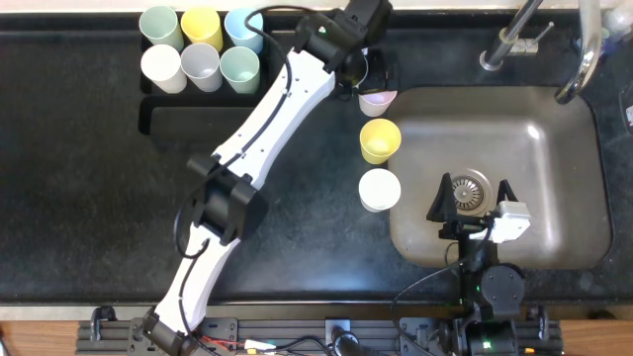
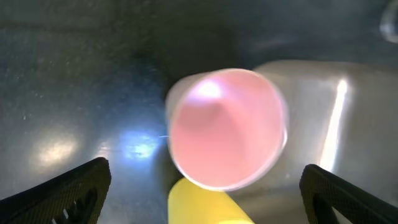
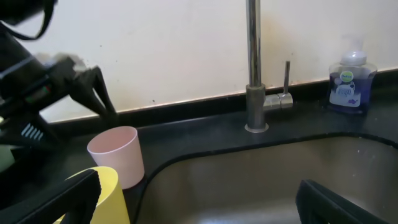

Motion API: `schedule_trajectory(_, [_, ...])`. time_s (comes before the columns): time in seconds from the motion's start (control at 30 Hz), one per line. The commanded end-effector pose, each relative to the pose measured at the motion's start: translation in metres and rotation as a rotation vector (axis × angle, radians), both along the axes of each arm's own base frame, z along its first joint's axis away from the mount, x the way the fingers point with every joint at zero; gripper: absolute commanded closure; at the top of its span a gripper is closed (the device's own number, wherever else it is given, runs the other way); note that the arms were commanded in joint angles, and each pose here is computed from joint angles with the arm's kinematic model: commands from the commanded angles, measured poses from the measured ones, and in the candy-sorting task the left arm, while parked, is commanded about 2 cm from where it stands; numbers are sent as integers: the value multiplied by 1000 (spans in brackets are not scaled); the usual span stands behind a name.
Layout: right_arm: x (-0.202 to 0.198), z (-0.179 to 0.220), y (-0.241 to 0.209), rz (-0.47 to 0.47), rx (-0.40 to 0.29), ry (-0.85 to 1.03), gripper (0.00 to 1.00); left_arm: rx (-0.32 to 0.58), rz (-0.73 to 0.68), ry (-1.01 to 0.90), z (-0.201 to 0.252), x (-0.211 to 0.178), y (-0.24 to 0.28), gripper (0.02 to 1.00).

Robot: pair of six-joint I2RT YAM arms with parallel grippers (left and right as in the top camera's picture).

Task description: Store Cups

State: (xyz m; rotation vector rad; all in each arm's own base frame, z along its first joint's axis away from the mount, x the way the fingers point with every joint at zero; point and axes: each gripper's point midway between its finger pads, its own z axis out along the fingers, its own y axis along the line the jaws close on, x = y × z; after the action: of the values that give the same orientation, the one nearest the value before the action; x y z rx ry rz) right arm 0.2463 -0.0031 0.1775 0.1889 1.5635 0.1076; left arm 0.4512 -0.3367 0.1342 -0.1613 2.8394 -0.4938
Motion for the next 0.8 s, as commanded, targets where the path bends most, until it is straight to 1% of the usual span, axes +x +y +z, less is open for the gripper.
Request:
schedule_trajectory(0.03, [0,-3,-1,-2,5,-1,5,10,125,-12,-3,14,8,20])
schedule_trajectory(0.33, [0,-3,-1,-2,5,-1,3,37,199,71,-37,14,15,18])
schedule_trajectory(0.57, [0,-3,-1,-2,5,-1,3,40,208,76,-41,16,19,18])
schedule_trajectory(0.6, [0,-3,-1,-2,5,-1,3,41,209,76,-41,16,19,38])
schedule_trajectory(0.63, [0,-3,-1,-2,5,-1,3,42,210,74,-41,17,19,99])
schedule_trajectory(0.67, [0,-3,-1,-2,5,-1,3,42,210,73,-41,17,19,233])
schedule_trajectory(0.7, [0,-3,-1,-2,5,-1,3,42,210,71,-40,17,19,667])
schedule_trajectory(0.73, [0,-3,-1,-2,5,-1,3,40,211,65,-40,19,19,974])
schedule_trajectory(0.8, [0,-3,-1,-2,5,-1,5,32,212,51,-38,22,17,985])
